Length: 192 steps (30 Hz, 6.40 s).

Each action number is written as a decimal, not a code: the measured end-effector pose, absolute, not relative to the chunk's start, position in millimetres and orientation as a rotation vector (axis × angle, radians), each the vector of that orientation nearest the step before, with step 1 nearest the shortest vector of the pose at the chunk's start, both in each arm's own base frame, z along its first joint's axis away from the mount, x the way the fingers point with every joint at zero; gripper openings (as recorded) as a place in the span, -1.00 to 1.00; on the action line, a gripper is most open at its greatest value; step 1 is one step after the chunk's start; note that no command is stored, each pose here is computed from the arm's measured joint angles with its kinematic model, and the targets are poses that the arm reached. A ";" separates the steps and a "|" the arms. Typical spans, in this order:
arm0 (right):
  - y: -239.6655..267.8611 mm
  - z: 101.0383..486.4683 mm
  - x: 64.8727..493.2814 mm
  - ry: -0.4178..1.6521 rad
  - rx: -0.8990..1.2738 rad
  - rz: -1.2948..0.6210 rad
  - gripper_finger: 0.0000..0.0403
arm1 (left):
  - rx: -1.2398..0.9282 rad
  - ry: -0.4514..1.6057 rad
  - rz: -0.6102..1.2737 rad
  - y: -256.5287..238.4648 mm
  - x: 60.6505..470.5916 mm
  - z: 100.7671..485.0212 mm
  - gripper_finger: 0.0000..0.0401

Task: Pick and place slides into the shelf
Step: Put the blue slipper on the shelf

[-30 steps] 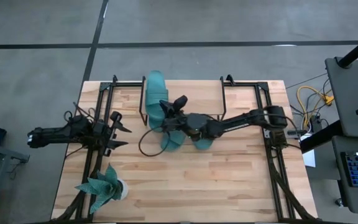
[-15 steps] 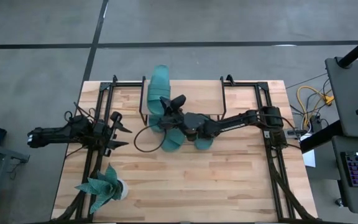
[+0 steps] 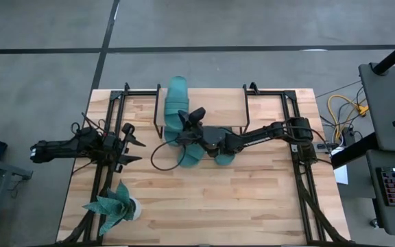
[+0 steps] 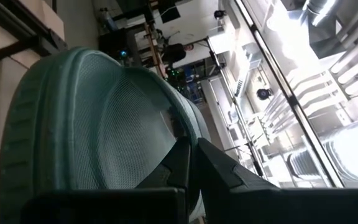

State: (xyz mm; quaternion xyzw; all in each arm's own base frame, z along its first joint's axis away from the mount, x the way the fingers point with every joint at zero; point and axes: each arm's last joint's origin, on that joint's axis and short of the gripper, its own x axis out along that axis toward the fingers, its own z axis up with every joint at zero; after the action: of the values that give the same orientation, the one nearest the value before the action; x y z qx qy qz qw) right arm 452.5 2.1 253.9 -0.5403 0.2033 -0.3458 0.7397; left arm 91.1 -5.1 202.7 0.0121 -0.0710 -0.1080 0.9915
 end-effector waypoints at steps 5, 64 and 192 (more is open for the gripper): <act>3.1 253.0 453.2 0.405 -1.155 -0.726 -0.95 | 0.024 -0.142 -0.217 -5.1 91.2 202.7 0.05; 4.7 215.2 465.6 0.402 -1.179 -0.674 -0.95 | 0.026 -0.143 -0.216 -5.1 91.2 202.7 0.05; 23.2 199.6 505.9 0.595 -1.251 -0.728 -0.95 | 0.049 -0.133 -0.211 -5.0 91.8 201.6 0.05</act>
State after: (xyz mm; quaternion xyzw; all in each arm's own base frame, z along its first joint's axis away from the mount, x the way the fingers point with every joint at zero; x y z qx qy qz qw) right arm 505.9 23.2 199.6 -0.5635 0.2679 -0.3280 0.7093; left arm 91.8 -5.0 201.6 0.0246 -0.0664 -0.1052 0.9919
